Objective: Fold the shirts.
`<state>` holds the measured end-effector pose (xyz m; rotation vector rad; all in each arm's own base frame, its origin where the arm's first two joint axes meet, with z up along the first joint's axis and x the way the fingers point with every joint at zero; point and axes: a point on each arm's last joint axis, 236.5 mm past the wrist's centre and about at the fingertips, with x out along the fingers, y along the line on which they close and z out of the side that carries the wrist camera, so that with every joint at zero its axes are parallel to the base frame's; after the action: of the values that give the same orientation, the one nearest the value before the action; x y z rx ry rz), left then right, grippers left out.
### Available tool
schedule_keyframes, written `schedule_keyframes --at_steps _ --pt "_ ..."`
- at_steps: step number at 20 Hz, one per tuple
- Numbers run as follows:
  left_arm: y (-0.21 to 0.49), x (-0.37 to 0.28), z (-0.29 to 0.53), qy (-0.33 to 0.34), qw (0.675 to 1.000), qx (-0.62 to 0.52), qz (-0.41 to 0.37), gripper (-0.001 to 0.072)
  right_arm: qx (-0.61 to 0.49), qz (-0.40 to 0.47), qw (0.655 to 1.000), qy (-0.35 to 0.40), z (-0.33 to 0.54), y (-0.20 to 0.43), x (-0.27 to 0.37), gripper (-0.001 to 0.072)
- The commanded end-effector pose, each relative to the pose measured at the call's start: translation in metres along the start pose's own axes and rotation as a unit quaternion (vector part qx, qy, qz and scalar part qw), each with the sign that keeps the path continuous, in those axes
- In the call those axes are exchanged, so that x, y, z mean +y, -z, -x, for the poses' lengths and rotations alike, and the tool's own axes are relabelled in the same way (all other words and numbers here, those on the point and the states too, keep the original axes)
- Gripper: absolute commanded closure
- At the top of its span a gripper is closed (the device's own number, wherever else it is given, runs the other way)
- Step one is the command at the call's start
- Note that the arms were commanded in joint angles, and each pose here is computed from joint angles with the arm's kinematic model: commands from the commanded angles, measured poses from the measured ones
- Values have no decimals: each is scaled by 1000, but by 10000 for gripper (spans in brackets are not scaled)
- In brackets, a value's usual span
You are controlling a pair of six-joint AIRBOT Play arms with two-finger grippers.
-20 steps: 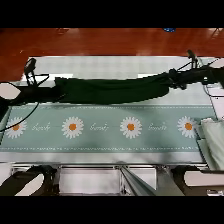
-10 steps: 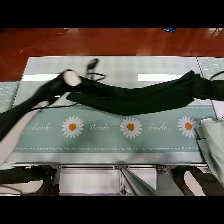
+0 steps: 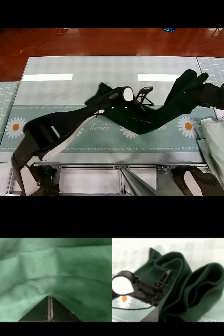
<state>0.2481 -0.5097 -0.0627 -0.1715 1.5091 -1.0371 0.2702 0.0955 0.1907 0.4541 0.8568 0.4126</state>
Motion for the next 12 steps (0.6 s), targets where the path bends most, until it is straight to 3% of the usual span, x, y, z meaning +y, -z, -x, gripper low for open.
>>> schedule_keyframes --at_steps 1,7,12 --pt "-7 -1 17 9 1000 21 -6 690 -1 -3 1000 -4 0 0 2 686" --pt "-56 89 231 -66 992 -97 40 689 9 -20 997 -78 -28 -14 26 686" --pt "-24 79 457 -135 940 -312 5 689 58 -13 989 -133 -116 -11 66 686"
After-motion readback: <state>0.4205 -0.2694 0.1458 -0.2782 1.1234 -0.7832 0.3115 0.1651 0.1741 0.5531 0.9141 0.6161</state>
